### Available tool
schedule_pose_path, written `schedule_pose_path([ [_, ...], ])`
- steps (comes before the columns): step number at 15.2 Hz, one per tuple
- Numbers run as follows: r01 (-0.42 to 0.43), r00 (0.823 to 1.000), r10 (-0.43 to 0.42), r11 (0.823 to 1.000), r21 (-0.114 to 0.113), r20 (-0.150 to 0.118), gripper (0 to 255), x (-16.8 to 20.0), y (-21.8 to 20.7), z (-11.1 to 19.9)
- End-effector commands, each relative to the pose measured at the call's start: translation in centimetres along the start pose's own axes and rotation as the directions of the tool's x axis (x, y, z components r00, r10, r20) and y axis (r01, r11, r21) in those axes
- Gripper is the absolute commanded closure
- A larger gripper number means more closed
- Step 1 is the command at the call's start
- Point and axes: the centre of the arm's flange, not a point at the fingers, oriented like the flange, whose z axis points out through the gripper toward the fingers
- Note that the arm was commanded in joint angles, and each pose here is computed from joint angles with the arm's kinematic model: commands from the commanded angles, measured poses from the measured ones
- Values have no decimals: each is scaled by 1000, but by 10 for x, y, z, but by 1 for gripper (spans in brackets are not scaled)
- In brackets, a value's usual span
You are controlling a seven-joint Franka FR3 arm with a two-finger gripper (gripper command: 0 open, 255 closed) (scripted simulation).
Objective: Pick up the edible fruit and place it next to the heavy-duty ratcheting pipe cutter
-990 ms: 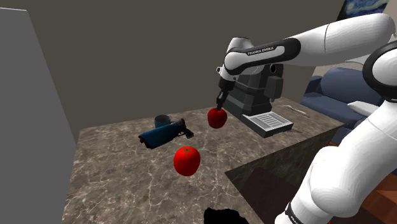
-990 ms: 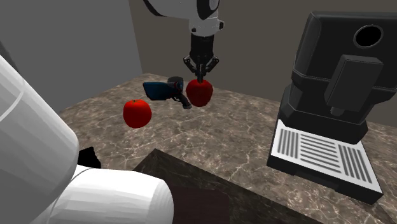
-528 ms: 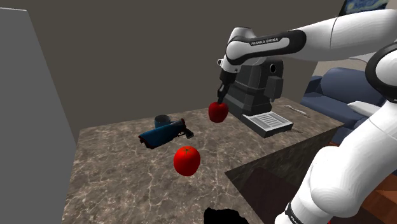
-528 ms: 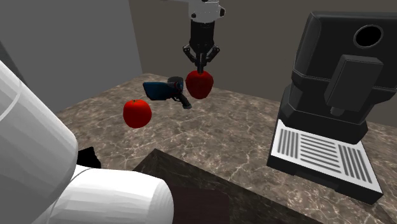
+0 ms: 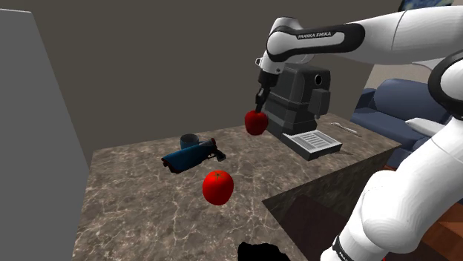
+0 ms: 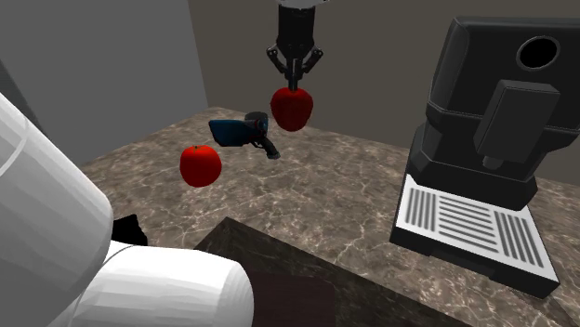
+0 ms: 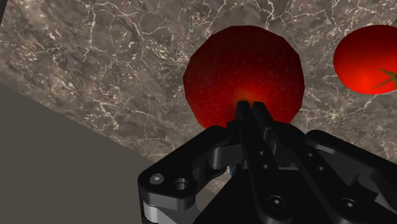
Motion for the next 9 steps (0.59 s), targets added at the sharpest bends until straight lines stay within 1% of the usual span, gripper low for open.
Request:
schedule_pose_path([
  [1,0,1000,0,1000,0,0,255,3,-1,-11],
  [9,0,1000,0,1000,0,0,255,8,-2,-53],
])
